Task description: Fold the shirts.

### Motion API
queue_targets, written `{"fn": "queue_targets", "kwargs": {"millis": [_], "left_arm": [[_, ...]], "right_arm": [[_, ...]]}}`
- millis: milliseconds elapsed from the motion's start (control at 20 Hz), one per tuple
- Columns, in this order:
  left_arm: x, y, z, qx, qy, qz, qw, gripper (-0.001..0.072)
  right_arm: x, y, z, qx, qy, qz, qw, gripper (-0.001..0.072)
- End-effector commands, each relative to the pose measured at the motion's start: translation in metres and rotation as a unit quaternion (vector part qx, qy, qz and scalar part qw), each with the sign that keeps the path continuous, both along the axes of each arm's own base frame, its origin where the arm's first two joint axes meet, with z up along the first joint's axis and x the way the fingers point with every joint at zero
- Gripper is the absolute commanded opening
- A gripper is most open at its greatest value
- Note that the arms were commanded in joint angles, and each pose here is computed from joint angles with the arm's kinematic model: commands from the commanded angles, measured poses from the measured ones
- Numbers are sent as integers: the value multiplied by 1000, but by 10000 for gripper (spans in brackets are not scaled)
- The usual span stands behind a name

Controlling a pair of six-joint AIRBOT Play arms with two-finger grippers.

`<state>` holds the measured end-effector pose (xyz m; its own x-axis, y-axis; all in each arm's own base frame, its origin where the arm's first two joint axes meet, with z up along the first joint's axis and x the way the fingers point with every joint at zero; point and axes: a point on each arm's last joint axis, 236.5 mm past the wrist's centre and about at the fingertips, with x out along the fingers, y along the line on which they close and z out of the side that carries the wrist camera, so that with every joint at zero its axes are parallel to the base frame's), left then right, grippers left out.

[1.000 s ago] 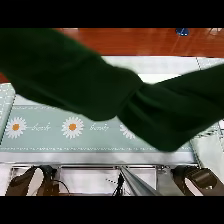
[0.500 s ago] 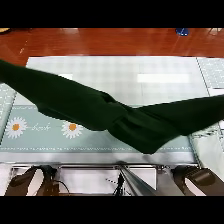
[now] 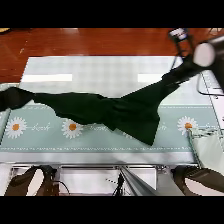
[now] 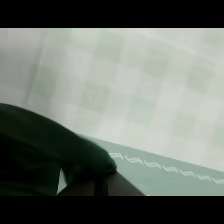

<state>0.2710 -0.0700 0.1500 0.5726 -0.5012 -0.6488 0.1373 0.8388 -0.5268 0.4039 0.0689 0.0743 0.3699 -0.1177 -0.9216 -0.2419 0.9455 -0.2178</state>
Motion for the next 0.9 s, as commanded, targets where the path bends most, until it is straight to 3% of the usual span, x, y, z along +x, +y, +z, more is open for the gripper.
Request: {"fn": "queue_targets", "kwargs": {"millis": [0, 50, 100, 150, 250, 300, 400, 500, 600, 850], "left_arm": [[-6, -6, -53, -16, 45, 1, 999, 17], [-9, -10, -62, -19, 55, -3, 998, 18], [-11, -14, -68, -21, 60, -9, 998, 18], [-12, -18, -72, -21, 63, -13, 998, 18], [-11, -24, -77, -20, 60, -20, 998, 18], [-11, -26, -77, -19, 57, -23, 998, 18], [-11, -30, -76, -18, 55, -29, 998, 18], [-11, -31, -76, -17, 54, -32, 998, 18], [-9, -30, -75, -17, 50, -28, 998, 18], [-8, -29, -75, -16, 48, -26, 998, 18]], "right_arm": [[20, 3, -56, 3, 39, -15, 999, 105], [21, 1, -55, -1, 38, -13, 999, 268], [20, -5, -50, -15, 37, -4, 999, 365], [15, -11, -41, -35, 41, 19, 998, 383], [3, -34, -13, -78, 35, 34, 996, 506], [-2, -46, 1, -70, 26, 16, 997, 537], [-25, -83, 19, -41, 27, -57, 997, 532], [-66, -92, 8, 67, 56, -118, 989, 527], [-113, -77, -17, 173, 91, -148, 970, 530], [-198, -11, -87, 333, 161, -189, 910, 552]]}}
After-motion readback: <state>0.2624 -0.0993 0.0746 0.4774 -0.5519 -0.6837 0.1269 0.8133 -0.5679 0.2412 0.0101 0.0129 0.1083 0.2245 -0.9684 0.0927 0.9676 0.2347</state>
